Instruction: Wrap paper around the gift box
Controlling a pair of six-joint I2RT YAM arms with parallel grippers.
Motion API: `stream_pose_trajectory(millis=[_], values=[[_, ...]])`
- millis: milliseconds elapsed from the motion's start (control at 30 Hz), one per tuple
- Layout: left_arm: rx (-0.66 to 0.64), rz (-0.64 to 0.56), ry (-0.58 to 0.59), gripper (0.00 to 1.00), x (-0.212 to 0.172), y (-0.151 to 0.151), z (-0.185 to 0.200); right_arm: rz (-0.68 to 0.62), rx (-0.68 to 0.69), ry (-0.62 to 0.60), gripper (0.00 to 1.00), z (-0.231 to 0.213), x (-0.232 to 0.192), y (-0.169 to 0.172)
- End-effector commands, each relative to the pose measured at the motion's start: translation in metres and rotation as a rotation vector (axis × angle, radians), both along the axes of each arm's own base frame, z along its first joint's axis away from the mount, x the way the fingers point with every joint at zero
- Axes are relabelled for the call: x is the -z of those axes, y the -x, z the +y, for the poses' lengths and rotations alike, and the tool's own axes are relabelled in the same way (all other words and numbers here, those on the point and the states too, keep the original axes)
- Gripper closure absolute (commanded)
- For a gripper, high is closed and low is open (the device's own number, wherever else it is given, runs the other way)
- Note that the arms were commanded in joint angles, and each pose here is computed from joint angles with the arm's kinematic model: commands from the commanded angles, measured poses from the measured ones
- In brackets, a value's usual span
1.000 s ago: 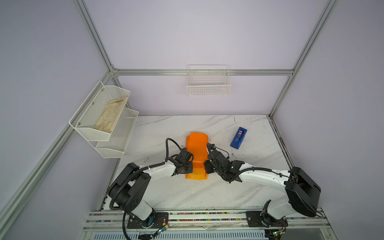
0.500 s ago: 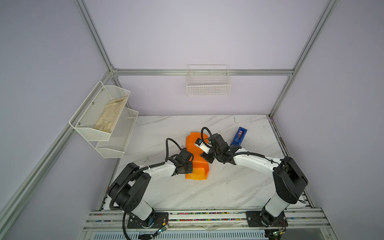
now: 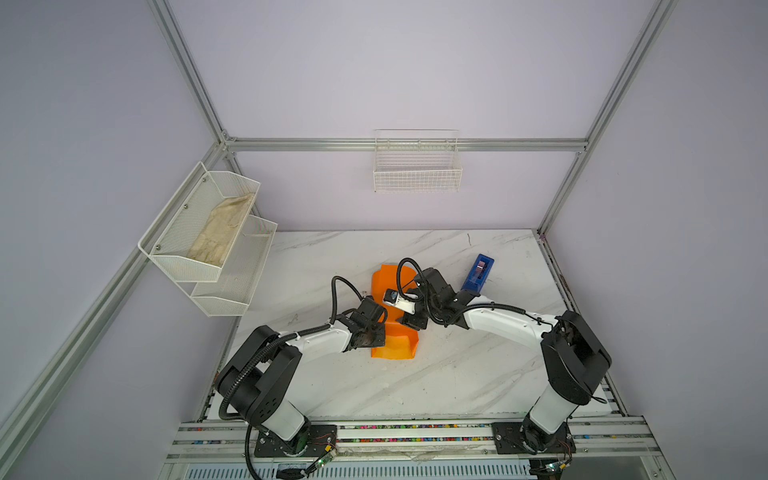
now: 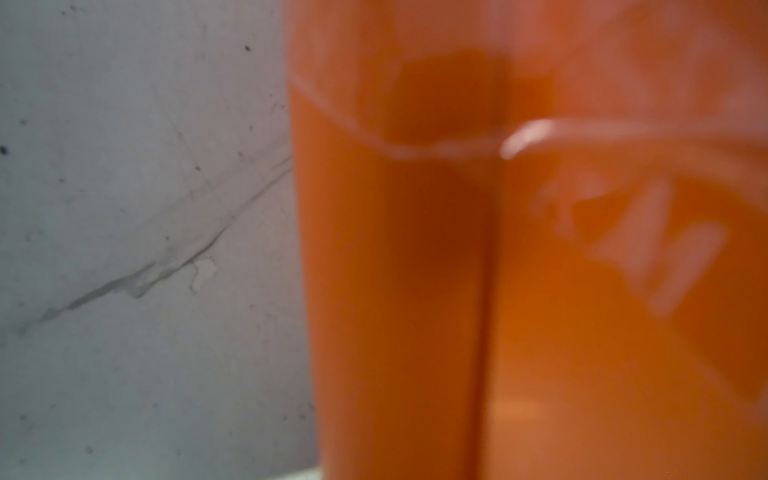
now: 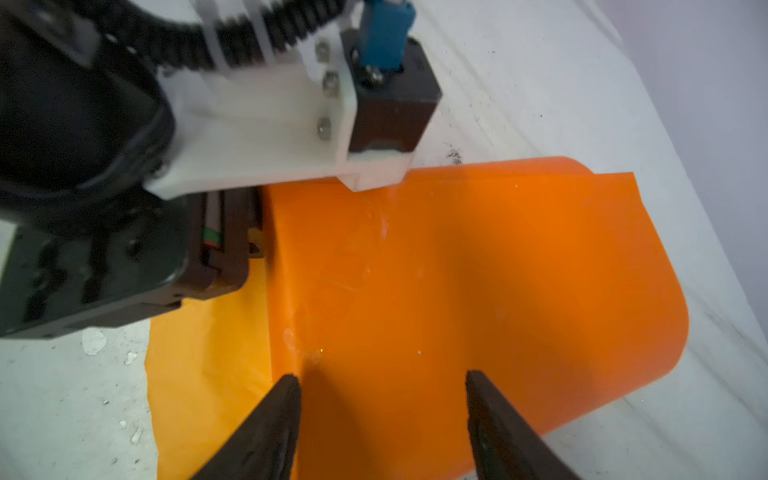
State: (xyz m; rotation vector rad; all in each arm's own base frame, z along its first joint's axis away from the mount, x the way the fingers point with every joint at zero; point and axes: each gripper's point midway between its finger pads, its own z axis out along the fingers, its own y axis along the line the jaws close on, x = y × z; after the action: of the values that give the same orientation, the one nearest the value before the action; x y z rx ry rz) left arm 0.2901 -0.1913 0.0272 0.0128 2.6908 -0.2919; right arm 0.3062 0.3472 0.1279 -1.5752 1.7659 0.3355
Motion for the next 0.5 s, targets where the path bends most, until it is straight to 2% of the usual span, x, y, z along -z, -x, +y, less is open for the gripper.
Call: stream_pose_trajectory(millis=[0, 467], values=[[0.007, -0.06, 0.017, 1.0, -0.018, -0.014, -0.007, -0.008, -0.086, -0.032, 0.27, 0.004, -0.01, 0.016], [0.007, -0.069, 0.025, 1.0, -0.021, -0.012, -0.006, -0.022, -0.078, 0.062, 0.28, -0.005, 0.035, 0.005]])
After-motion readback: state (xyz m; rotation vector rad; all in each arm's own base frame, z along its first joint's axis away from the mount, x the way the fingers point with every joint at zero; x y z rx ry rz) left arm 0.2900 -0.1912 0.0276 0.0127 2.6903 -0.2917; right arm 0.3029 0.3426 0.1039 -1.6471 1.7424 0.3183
